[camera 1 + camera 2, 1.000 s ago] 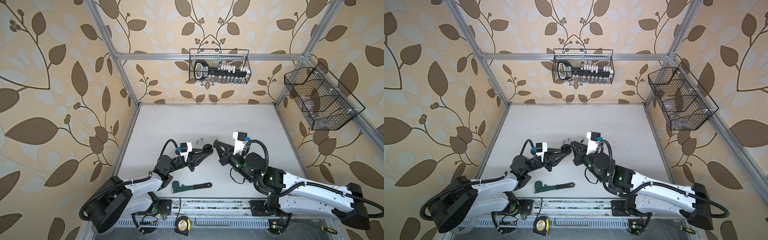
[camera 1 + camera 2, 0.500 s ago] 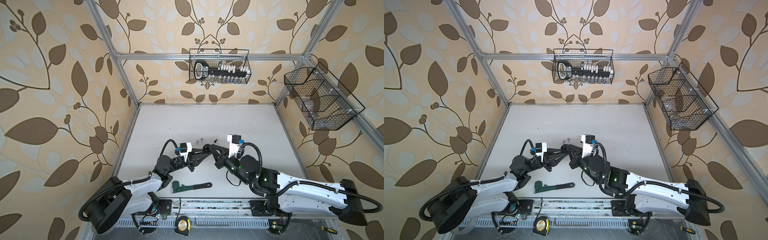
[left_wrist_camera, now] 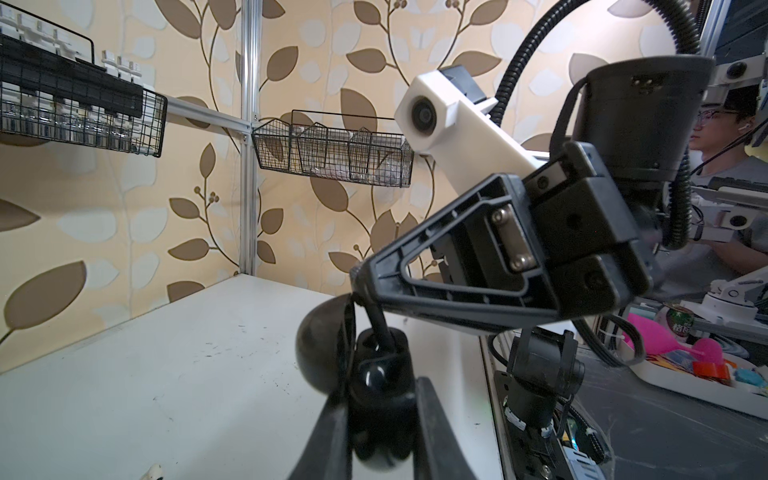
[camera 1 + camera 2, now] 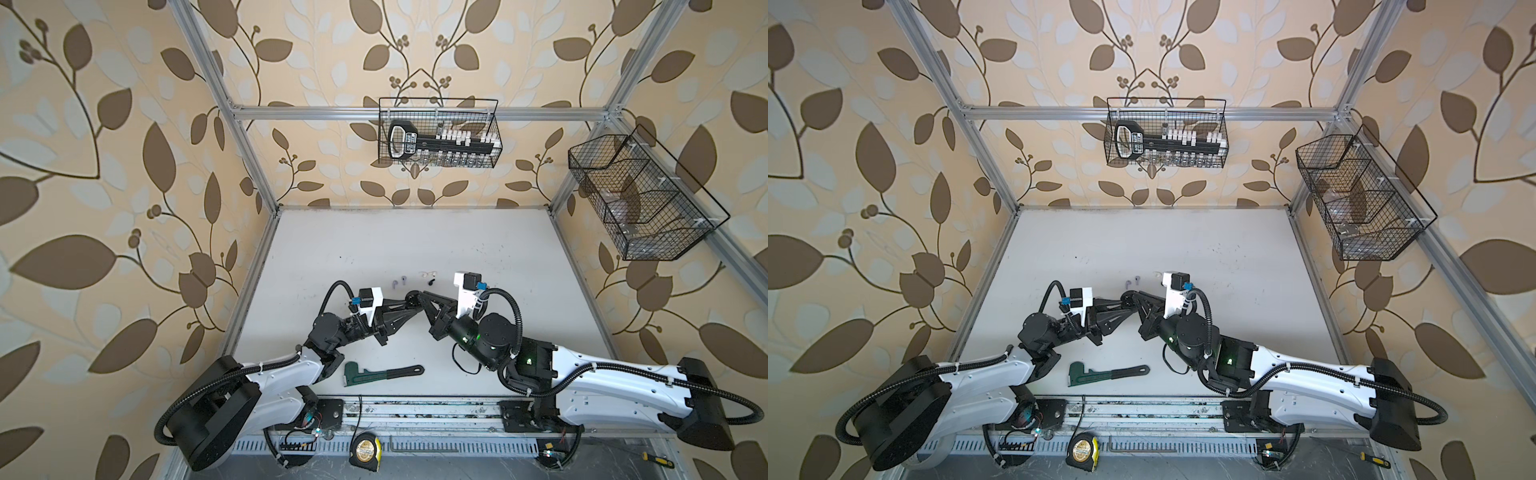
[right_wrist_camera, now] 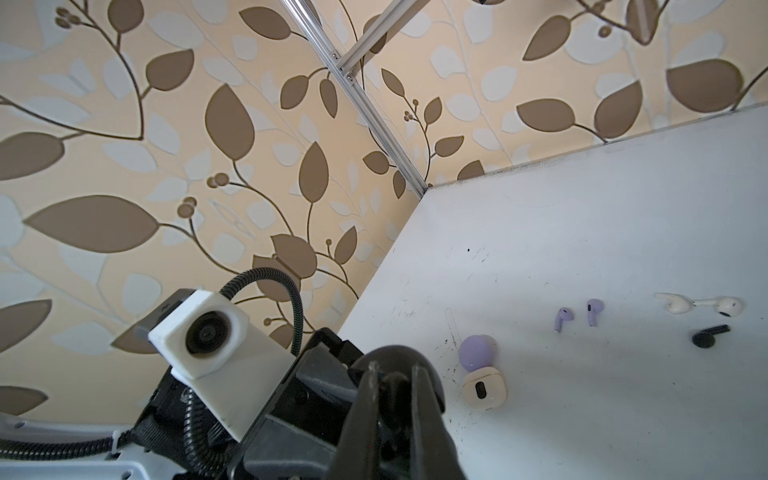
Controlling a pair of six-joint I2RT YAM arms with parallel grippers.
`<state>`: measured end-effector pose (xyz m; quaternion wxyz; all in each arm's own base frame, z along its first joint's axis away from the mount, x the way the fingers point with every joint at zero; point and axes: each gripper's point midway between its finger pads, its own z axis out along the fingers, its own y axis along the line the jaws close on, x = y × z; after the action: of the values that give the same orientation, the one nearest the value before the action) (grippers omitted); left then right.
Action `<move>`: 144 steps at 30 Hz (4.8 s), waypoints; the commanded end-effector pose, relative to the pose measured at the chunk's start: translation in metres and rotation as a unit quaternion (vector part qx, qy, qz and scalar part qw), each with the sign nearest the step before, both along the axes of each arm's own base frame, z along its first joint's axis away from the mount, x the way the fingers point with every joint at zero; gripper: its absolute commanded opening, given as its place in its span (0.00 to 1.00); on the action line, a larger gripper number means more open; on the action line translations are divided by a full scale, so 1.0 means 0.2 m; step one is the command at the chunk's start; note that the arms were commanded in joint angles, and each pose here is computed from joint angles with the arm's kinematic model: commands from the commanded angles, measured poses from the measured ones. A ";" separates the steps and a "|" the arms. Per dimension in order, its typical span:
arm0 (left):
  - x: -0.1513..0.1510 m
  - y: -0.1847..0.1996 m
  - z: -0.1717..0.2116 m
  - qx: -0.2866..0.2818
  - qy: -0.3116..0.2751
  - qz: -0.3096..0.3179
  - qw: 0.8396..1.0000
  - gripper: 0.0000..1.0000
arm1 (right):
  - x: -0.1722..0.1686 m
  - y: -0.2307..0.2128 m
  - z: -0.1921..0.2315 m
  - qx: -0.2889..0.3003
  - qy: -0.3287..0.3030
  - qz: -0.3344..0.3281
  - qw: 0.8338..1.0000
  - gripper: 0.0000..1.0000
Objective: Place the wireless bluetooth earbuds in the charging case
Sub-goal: 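Lower the black earbud into a slot of the open black case, then open the right gripper and draw it back from the case, then move the right gripper back over the remaining black earbud, then lower the open right gripper around the black earbud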
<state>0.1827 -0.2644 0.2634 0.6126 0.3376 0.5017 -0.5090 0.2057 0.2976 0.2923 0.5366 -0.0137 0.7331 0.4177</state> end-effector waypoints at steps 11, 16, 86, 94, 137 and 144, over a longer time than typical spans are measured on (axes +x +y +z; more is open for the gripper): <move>-0.03 0.05 0.10 -0.028 -0.050 0.017 0.998 0.00 | -0.06 0.00 -0.10 0.018 0.037 0.004 0.999 0.06; -0.03 0.05 0.11 -0.029 -0.049 0.017 0.998 0.00 | -0.06 0.00 -0.13 0.012 0.042 -0.002 0.999 0.06; 0.10 0.09 0.02 0.000 -0.029 0.094 0.995 0.00 | 0.74 -0.75 -0.91 -0.307 0.327 -0.105 0.888 0.79; 0.09 0.08 0.02 0.004 -0.031 0.090 0.995 0.00 | 0.87 -0.59 -1.01 -0.390 0.312 -0.112 0.859 0.80; 0.05 0.11 0.08 -0.002 -0.051 0.088 0.995 0.00 | 0.81 -0.62 -1.34 -0.429 0.385 -0.134 0.806 0.56; 0.04 0.11 0.08 -0.003 -0.053 0.089 0.995 0.00 | 0.82 -0.70 -1.34 -0.429 0.390 -0.157 0.799 0.47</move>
<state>0.1961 -0.2450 0.2581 0.6561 0.3089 0.5308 -0.4386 0.3740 0.1686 0.0230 0.2020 0.0242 0.9781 -0.0437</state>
